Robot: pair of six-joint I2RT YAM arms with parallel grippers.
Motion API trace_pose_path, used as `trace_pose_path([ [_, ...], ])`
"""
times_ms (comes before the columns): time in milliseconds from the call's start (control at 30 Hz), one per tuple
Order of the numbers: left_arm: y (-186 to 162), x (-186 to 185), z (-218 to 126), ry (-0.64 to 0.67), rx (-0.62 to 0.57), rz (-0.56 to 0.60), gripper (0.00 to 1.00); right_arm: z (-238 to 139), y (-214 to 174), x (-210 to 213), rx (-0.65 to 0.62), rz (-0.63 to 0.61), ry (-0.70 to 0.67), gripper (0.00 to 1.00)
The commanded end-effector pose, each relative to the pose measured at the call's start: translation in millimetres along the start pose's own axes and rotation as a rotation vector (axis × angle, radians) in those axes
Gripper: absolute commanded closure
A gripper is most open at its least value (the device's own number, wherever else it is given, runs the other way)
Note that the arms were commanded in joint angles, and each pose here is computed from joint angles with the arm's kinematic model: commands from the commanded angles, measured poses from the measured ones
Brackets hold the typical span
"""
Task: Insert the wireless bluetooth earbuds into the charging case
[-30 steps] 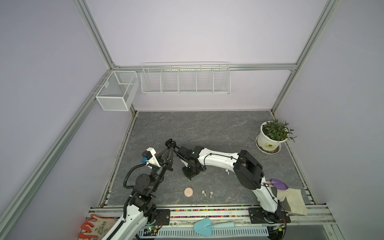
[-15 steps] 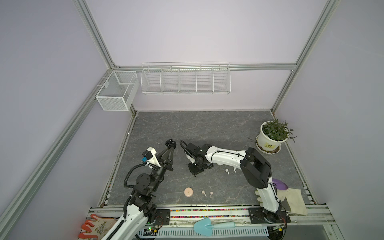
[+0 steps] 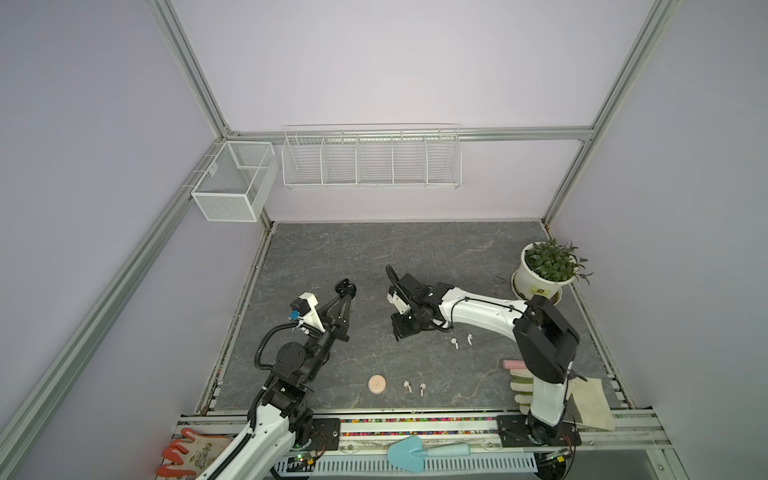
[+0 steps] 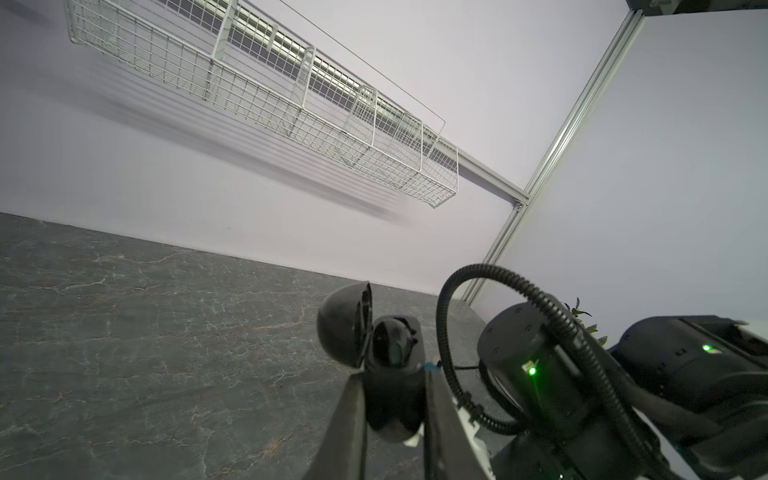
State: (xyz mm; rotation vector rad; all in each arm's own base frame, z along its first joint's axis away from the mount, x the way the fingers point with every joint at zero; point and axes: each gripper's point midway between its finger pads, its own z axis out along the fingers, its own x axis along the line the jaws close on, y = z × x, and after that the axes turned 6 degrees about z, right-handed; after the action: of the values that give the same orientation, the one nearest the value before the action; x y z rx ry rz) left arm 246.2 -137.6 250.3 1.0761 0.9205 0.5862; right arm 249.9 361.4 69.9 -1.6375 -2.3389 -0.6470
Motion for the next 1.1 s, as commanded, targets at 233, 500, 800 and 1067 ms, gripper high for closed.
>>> trace_pose_path([
  [233, 34, -52, 16, -0.247, -0.04, 0.008, 1.0, -120, 66, 10, -0.368, -0.098, 0.186, 0.81],
  [500, 43, -85, 16, -0.441, -0.072, 0.036, 1.0, -217, 72, 51, -0.579, -0.281, 0.347, 0.81],
  [800, 37, -111, 18, -0.622, -0.057, 0.034, 1.0, -290, 58, 102, -0.736, -0.451, 0.543, 0.81],
  [1067, 37, -119, 16, -0.69, -0.064, 0.032, 1.0, -289, 52, 136, -0.78, -0.575, 0.601, 0.8],
])
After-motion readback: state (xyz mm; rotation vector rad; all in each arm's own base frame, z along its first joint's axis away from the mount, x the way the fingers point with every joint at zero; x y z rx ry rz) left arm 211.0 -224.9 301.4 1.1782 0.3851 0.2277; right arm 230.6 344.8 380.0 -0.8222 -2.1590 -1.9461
